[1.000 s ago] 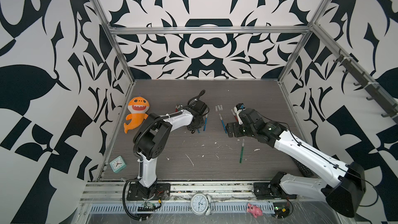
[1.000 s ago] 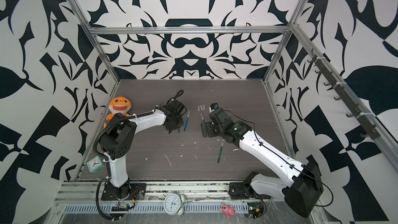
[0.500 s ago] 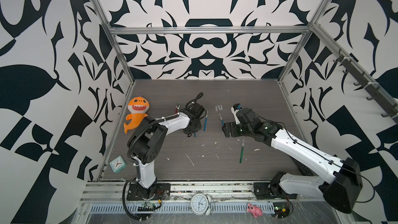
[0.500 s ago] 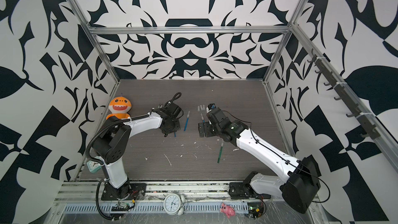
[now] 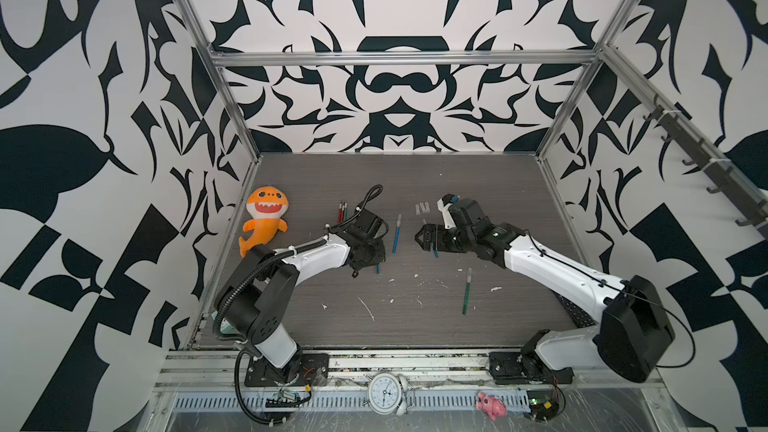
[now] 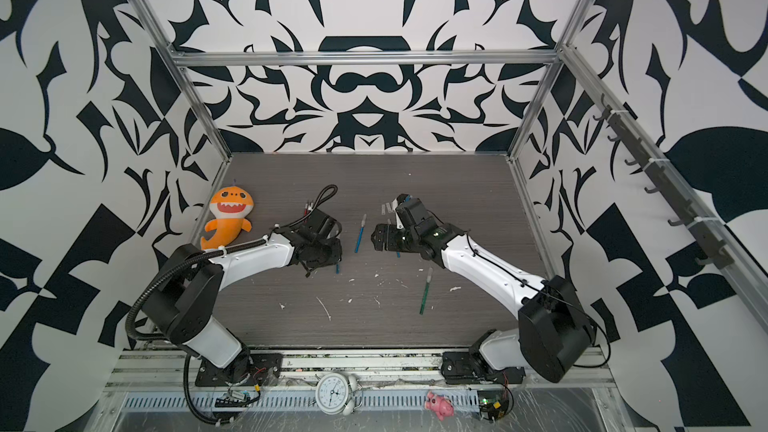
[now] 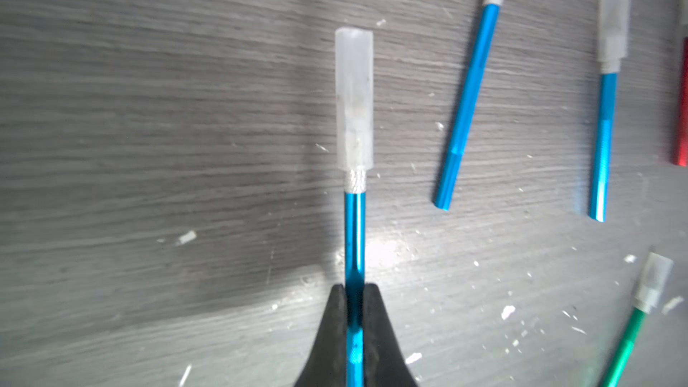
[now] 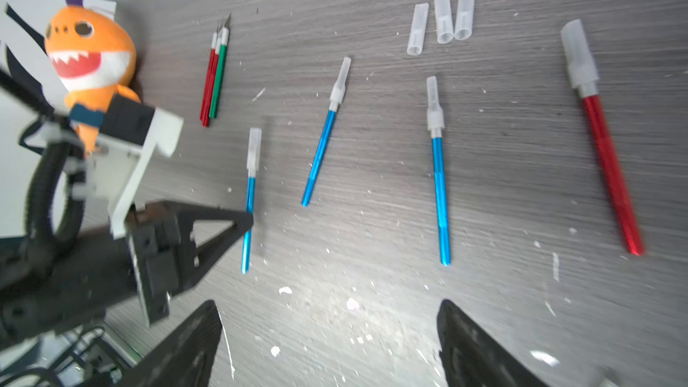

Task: Remove protective caps from carving knives
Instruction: Pick up the carving knife from the center of the board.

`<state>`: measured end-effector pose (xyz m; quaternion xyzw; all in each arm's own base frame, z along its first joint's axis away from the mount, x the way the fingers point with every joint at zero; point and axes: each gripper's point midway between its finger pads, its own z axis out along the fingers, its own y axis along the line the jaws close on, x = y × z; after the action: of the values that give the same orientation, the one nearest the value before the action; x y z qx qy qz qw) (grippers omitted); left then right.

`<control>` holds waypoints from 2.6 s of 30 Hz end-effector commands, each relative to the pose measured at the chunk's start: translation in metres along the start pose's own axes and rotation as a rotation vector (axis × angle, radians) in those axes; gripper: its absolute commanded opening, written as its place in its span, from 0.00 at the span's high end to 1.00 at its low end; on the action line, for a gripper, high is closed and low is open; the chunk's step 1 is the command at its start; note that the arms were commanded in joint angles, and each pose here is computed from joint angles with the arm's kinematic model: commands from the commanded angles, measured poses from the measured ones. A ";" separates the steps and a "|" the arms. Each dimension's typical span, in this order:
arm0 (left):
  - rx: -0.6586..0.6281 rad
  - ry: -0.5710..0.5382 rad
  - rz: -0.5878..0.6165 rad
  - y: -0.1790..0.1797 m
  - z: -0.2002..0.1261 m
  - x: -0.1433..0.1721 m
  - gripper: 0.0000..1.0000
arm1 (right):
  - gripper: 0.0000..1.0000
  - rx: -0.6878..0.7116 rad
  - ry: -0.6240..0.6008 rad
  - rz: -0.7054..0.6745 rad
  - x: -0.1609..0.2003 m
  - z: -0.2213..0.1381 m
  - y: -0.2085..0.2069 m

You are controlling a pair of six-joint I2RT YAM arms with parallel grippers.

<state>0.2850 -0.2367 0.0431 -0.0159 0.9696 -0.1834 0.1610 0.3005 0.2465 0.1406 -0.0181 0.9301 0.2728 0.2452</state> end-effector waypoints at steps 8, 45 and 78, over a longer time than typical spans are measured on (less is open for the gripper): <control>0.106 -0.031 0.097 -0.032 -0.006 0.009 1.00 | 0.16 -0.201 0.057 0.120 -0.013 0.060 0.042; 0.138 -0.037 0.129 -0.047 -0.002 0.018 1.00 | 0.76 -0.229 0.074 0.150 -0.012 0.129 0.055; 0.147 -0.060 0.232 -0.053 -0.018 0.013 0.51 | 1.00 -0.221 0.020 0.130 -0.027 0.092 0.063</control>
<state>0.2661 -0.2804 0.0626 0.0881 0.9478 -0.2307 0.2019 0.3512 0.3426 0.0830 0.0273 0.9087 0.3738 0.1838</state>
